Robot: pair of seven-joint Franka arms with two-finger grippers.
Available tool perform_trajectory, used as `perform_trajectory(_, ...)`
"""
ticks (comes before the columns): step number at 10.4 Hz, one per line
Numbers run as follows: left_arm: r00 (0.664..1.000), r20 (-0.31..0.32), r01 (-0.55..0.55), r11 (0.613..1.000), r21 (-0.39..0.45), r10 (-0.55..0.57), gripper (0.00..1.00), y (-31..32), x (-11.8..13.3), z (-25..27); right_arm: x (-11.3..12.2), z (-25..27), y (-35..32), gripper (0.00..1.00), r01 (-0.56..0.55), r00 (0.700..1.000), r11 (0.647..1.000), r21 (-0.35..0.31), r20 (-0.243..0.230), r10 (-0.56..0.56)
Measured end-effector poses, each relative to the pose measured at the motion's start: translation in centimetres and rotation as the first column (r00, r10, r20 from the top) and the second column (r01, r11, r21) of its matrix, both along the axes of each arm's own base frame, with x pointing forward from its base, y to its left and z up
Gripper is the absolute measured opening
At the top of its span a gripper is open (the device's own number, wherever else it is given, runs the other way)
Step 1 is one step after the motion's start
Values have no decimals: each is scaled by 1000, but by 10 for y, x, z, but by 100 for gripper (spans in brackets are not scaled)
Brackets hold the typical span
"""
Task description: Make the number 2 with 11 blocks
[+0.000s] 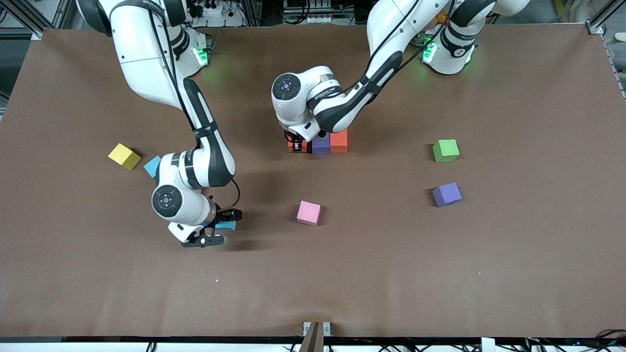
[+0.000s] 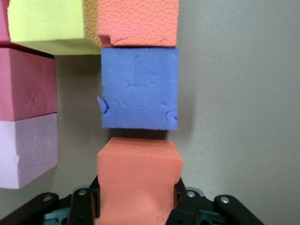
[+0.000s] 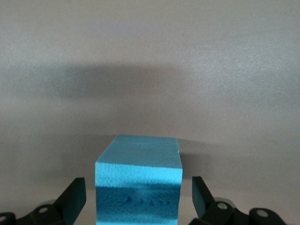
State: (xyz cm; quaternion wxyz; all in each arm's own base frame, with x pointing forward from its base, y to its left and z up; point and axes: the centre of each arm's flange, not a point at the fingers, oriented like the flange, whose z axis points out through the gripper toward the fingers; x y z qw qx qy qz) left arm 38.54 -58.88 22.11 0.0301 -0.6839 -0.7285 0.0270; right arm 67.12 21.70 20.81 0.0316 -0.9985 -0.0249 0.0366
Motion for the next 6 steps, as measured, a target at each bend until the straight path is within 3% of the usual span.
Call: perform_trajectory(6, 1000, -7, -6, 1000, 13, 6, 56, 2, 0, -9, 3, -9, -13, 100, 10, 1000, 1000, -28, -6, -10)
